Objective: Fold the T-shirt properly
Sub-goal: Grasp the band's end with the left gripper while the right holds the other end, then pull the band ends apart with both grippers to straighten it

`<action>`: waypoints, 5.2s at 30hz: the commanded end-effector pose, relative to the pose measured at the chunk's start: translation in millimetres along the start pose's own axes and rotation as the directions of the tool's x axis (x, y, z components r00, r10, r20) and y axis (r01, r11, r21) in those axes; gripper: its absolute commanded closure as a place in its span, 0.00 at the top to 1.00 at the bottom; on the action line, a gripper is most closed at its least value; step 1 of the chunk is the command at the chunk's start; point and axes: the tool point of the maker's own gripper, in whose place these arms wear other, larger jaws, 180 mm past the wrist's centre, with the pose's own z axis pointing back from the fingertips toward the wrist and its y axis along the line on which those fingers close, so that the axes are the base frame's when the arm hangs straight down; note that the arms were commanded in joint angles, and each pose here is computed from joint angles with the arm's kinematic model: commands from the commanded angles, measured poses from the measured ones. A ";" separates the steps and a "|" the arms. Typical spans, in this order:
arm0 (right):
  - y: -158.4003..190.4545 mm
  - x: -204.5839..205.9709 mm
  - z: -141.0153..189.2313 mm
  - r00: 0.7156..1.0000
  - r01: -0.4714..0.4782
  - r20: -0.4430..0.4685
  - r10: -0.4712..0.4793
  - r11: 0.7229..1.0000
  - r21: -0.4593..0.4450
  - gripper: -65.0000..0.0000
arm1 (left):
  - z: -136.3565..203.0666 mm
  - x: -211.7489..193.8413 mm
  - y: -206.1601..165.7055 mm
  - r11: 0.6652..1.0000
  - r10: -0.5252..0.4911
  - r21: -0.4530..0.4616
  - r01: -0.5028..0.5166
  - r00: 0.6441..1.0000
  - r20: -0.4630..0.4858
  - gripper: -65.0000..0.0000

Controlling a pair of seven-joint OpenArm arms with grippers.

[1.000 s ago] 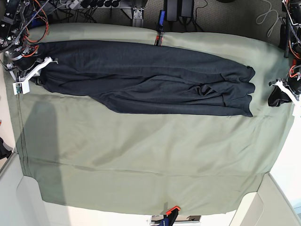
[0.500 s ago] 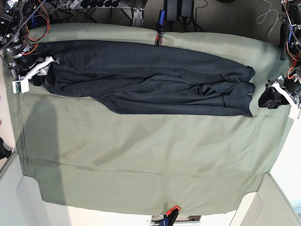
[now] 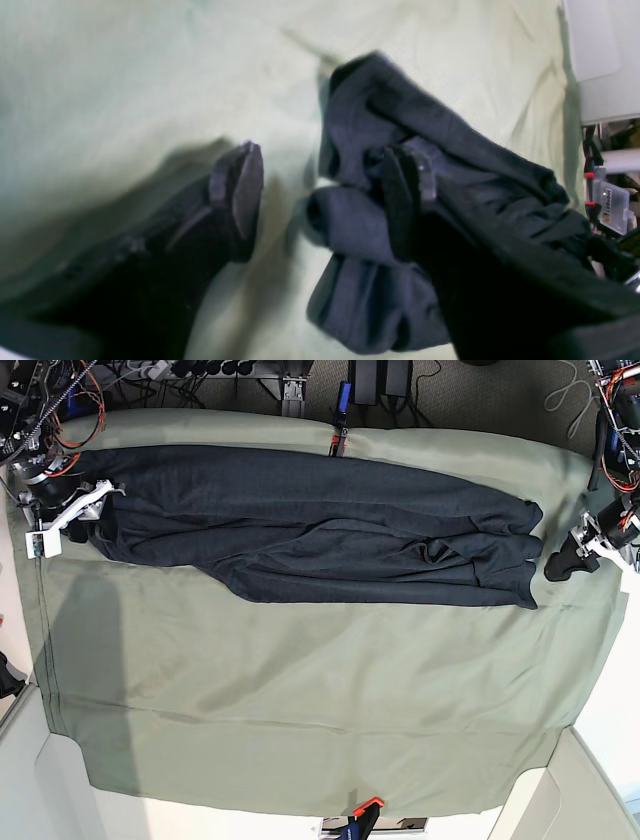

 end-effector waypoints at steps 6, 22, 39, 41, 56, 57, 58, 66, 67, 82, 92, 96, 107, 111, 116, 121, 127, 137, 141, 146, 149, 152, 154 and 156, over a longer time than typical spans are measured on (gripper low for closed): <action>-1.1 15.4 3.3 0.999 -0.006 0.050 0.006 1.000 0.001 0.46 | -4.8 60.3 -20.1 0.993 -0.114 -0.006 0.115 0.989 0.097 0.62; -0.8 16.1 3.2 0.999 -0.005 0.053 0.005 1.000 0.002 0.46 | -54.1 43.9 -38.4 0.947 -0.318 0.033 0.319 0.947 -0.035 0.58; -1.0 18.3 3.4 0.998 -0.006 0.065 0.006 1.000 0.001 0.46 | -19.1 47.5 -77.4 0.875 -0.484 -0.030 0.484 0.872 -0.071 0.00; -1.1 20.0 3.5 0.997 -0.006 0.074 0.006 1.000 0.001 0.46 | -11.8 34.8 -82.0 0.849 -0.529 -0.040 0.527 0.843 -0.098 0.00; -0.8 20.6 3.5 0.997 -0.005 0.078 0.004 1.000 0.002 0.46 | 43.7 1.0 -45.8 0.870 -0.481 0.052 0.491 0.866 -0.132 0.00; -0.8 20.6 3.5 0.997 -0.005 0.078 0.004 1.000 0.002 0.46 | 43.5 -0.9 -47.5 0.876 -0.473 0.042 0.481 0.872 -0.126 0.00; -0.4 20.7 3.5 0.997 -0.003 0.079 0.002 1.000 0.004 0.46 | 42.6 -1.6 -49.6 0.881 -0.465 0.033 0.472 0.877 -0.117 0.05; 0.0 20.4 3.4 0.997 -0.001 0.079 0.001 1.000 0.005 0.46 | 37.8 -3.3 -56.9 0.899 -0.436 0.012 0.437 0.898 -0.064 0.53; 0.0 20.5 3.3 0.997 -0.002 0.079 0.001 1.000 0.005 0.46 | 40.7 4.3 -59.6 0.906 -0.422 0.010 0.422 0.906 -0.022 0.53; 1.7 20.0 3.4 0.997 0.006 0.077 -0.008 1.000 0.015 0.46 | 9.4 2.9 -14.3 0.989 -0.149 0.026 0.148 0.988 0.035 0.59; 1.8 18.7 3.3 0.998 0.007 0.070 -0.008 1.000 0.016 0.46 | -16.5 -35.8 -18.8 0.998 -0.051 -0.048 0.046 0.992 -0.119 0.59; 1.8 18.5 3.3 0.998 0.007 0.069 -0.008 1.000 0.015 0.46 | -29.8 -61.8 -31.5 0.994 -0.075 -0.089 0.058 0.975 -0.209 0.59; 1.8 19.1 3.2 0.997 0.007 0.071 -0.008 1.000 0.015 0.46 | -24.4 -106.1 -36.1 0.991 -0.114 -0.109 0.079 0.926 -0.360 0.59; 1.9 19.8 3.3 0.997 0.008 0.076 -0.009 1.000 0.016 0.46 | -16.8 -117.3 -43.0 0.985 -0.153 -0.129 0.112 0.911 -0.383 0.59; 1.9 20.6 3.4 0.997 0.008 0.079 -0.009 1.000 0.016 0.46 | -16.4 -113.5 -55.6 0.973 -0.215 -0.155 0.170 0.911 -0.351 0.32; 2.2 20.8 3.4 0.997 0.009 0.081 -0.011 1.000 0.018 0.46 | -29.0 -103.0 -56.4 0.952 -0.304 -0.117 0.282 0.909 -0.284 0.00; 2.1 20.6 3.4 0.997 0.009 0.080 -0.011 1.000 0.018 0.46 | -31.7 -75.6 -47.2 0.890 -0.451 -0.026 0.456 0.868 -0.208 0.00; 2.2 21.0 3.4 0.997 0.009 0.082 -0.011 1.000 0.018 0.46 | 8.1 -3.7 -2.7 0.839 -0.490 0.222 0.497 0.867 -0.089 0.00; 2.4 21.9 3.4 0.996 0.010 0.087 -0.012 1.000 0.019 0.46 | 14.4 6.7 0.6 0.828 -0.504 0.245 0.505 0.861 -0.072 0.00; 2.2 21.6 3.5 0.996 0.010 0.086 -0.011 1.000 0.018 0.46 | 20.1 17.7 2.4 0.798 -0.540 0.266 0.541 0.838 -0.081 0.00; 2.2 21.6 3.5 0.996 0.009 0.085 -0.011 1.000 0.018 0.46 | 23.0 20.3 -15.3 0.768 -0.583 0.244 0.592 0.804 -0.116 0.00; 2.2 21.2 3.5 0.996 0.009 0.084 -0.011 1.000 0.018 0.46 | 24.4 21.9 -71.8 0.742 -0.657 0.141 0.655 0.753 -0.043 0.00; 2.3 21.4 3.5 0.996 0.010 0.084 -0.011 1.000 0.018 0.46 | 24.5 14.8 -114.8 0.701 -0.712 0.065 0.710 0.702 0.014 0.00; 2.7 21.6 3.5 0.996 0.012 0.086 -0.014 1.000 0.021 0.46 | 18.9 -2.3 -155.4 0.653 -0.756 -0.015 0.758 0.652 0.051 0.00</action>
